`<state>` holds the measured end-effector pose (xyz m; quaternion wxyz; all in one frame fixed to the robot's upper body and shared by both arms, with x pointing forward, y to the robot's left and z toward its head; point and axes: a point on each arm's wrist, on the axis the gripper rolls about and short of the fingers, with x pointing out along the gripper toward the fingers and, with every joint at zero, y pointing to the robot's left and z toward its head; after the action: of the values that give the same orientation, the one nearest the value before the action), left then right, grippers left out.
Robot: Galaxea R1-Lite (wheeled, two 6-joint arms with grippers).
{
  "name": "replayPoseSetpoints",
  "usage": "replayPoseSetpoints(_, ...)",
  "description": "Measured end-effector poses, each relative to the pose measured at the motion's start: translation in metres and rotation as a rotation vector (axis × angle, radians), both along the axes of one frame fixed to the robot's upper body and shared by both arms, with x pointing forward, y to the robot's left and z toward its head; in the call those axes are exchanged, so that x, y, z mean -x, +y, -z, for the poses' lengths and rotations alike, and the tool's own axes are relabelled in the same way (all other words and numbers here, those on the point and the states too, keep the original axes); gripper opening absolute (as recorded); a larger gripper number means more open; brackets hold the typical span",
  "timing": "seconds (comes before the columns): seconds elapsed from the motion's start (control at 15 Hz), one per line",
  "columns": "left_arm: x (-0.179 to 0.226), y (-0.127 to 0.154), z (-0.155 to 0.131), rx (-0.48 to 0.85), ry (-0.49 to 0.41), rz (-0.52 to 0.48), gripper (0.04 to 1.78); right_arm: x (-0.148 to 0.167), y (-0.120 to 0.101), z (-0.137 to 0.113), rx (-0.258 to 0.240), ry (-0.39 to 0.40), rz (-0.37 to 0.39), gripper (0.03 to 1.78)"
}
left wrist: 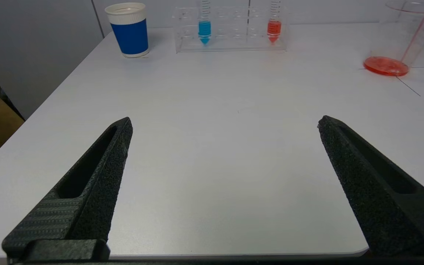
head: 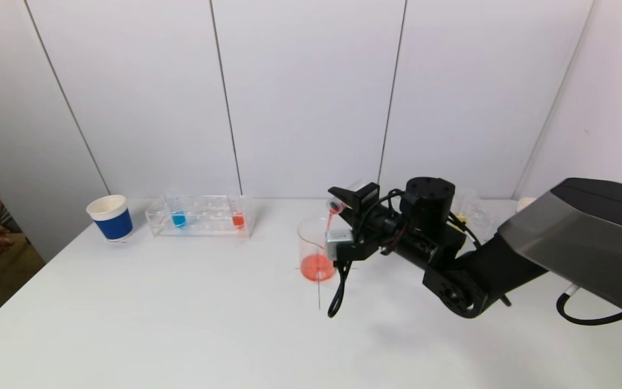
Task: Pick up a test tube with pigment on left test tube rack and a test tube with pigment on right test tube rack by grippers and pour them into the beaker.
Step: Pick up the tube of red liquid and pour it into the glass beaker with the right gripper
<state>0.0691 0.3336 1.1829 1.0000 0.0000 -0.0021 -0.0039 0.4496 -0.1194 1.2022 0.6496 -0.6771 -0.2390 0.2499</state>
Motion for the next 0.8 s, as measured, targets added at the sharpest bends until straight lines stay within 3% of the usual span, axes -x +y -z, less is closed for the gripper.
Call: replayPoseSetpoints(0.8, 0.0, 0.0, 0.0, 0.0, 0.0, 0.0, 1.76, -0.0008, -0.0004, 0.0007, 0.074, -0.034, 0.031, 0.51)
